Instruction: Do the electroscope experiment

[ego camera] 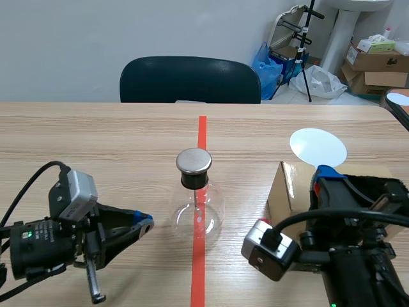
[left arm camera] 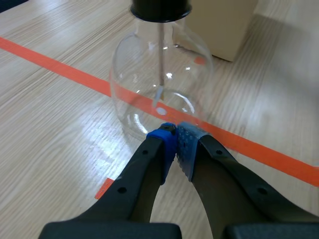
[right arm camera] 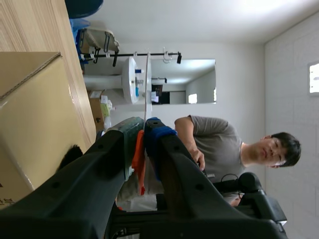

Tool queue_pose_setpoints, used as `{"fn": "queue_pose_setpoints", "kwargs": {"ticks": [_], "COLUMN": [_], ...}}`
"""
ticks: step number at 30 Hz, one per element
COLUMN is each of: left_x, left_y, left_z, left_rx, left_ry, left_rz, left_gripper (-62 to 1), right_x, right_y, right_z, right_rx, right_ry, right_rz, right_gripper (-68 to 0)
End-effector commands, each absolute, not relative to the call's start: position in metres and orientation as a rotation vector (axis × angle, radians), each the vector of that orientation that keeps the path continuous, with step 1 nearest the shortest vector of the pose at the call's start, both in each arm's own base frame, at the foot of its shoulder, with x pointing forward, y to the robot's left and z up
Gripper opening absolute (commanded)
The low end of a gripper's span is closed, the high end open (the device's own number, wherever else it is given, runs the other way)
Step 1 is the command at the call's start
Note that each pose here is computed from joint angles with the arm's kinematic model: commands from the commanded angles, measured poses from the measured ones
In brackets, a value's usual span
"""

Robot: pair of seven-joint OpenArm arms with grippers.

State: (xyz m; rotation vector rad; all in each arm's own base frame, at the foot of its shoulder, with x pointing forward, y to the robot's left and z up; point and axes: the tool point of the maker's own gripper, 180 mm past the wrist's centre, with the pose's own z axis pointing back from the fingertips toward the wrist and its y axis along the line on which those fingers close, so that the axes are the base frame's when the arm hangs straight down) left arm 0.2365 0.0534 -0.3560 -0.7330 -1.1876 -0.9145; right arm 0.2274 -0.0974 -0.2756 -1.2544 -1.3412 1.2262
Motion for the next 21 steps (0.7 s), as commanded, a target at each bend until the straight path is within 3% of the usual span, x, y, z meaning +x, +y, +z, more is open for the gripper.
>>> {"fn": "queue_pose_setpoints", "kwargs": {"ticks": [1, 7, 15, 21], "left_x": [0.228, 0.198, 0.166, 0.150], "left_y": [0.057, 0.065, 0.071, 0.075], "left_z": [-0.340, -0.301, -0.244, -0.224], "left_rx": [-0.754, -0.770, -0.716, -0.682], "left_ry": [-1.231, -1.306, -1.399, -1.402], "left_rz": [-0.913, -0.926, -0.978, -1.003], "left_gripper": [-57.0, -57.0, -56.9, -56.8], "right_x": [0.227, 0.224, 0.215, 0.210], "right_y": [-0.101, -0.109, -0.123, -0.122], "right_z": [-0.262, -0.267, -0.301, -0.316], "right_rx": [-1.294, -1.276, -1.236, -1.201], "right_ry": [-1.394, -1.390, -1.299, -1.280], "right_rz": [1.193, 1.230, 1.308, 1.359], "right_gripper": [-66.5, -66.5, -66.5, -66.5]}}
